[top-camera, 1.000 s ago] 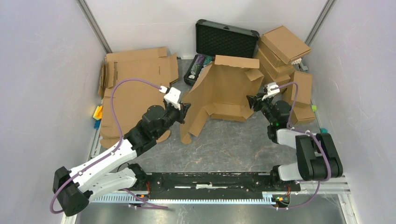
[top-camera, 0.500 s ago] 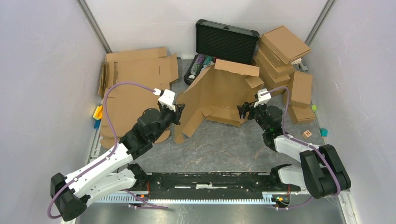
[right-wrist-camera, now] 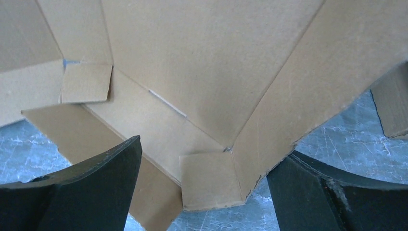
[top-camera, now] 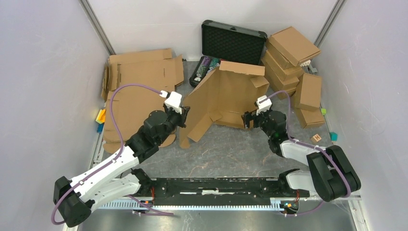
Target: Fold the paper box
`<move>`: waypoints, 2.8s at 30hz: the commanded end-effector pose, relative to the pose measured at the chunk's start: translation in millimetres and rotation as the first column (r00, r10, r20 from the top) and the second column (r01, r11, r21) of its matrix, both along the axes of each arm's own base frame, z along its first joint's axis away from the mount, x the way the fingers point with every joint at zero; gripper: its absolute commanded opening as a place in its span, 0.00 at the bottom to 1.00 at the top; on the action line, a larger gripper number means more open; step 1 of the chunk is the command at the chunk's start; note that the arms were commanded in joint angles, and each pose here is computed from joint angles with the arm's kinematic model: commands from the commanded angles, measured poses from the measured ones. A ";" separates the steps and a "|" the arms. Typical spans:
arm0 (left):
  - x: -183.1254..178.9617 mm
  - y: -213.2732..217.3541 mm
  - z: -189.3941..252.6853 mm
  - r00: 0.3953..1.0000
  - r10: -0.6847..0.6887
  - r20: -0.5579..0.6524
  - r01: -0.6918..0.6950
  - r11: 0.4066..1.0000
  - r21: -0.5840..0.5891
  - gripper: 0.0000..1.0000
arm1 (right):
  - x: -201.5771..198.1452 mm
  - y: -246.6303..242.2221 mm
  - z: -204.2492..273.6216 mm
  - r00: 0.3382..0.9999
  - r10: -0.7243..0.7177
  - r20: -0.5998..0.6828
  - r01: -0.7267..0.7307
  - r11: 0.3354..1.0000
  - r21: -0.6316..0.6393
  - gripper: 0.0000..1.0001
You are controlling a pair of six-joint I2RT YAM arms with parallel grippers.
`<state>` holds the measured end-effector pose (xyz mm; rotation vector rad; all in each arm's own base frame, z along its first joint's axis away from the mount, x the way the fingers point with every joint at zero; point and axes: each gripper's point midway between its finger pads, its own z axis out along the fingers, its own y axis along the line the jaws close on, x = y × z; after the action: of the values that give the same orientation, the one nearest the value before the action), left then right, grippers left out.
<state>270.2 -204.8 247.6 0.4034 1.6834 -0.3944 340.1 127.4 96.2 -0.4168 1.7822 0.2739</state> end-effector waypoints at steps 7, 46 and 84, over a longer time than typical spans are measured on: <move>7.0 -6.0 19.2 0.997 -0.045 0.060 0.047 0.998 -0.033 0.09 | -9.5 5.8 -17.4 1.000 0.012 -0.024 -0.016 0.982 -0.188 0.98; -6.7 -19.6 -2.5 0.990 -0.144 0.003 0.144 0.987 -0.075 0.10 | -4.9 43.0 -40.6 0.992 0.049 -0.114 -0.099 0.871 -0.481 0.98; -7.4 -21.8 -9.1 0.988 -0.153 -0.023 0.151 0.986 -0.071 0.10 | -12.3 83.9 -9.8 0.959 0.229 -0.166 -0.224 0.973 0.047 0.98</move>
<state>266.1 -220.5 240.7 0.4845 1.6530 -0.5175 327.5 190.7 61.6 -0.5979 1.9947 0.3542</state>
